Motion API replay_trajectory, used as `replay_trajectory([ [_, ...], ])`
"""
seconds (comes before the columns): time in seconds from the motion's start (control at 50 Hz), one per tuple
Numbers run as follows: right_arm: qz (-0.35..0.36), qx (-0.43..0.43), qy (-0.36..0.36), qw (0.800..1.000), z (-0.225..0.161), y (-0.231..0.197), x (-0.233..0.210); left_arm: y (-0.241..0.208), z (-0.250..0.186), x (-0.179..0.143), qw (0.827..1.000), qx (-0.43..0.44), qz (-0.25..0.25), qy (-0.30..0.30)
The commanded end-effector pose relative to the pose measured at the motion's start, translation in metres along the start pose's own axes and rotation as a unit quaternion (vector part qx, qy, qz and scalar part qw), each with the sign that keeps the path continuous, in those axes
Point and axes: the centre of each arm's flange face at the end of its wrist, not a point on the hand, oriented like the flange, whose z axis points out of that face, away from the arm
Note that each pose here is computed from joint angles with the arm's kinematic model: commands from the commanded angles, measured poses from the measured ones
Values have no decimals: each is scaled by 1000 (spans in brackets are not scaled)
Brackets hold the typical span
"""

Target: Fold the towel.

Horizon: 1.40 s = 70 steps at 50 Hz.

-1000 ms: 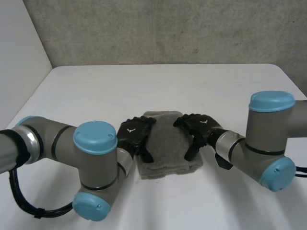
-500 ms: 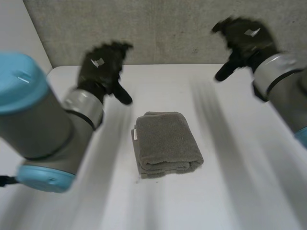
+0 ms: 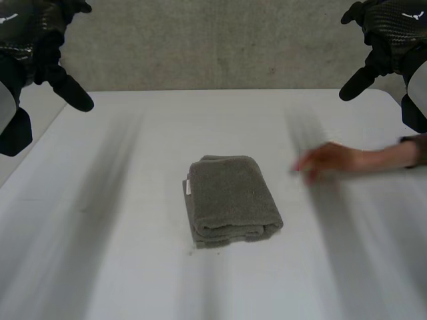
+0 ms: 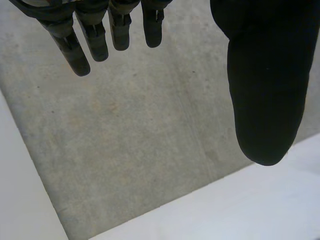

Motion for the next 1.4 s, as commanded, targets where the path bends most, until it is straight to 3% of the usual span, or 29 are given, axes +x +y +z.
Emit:
replay_trajectory([
  [0.02, -2, 4, -8, 1000, -5, -2, -4, 5, 0, 3, 1000, -8, 25, 13],
  [0.32, -11, 12, -10, 1000, -15, -7, -6, 7, -3, 5, 1000, -8, 21, 16],
  [0.62, -18, 25, 3, 1000, -23, -14, 0, -10, -12, 4, 998, 65, 17, 11],
  [1.4, -24, 80, -14, 996, -44, -49, 2, -26, -31, 0, 997, 75, 17, 7],
])
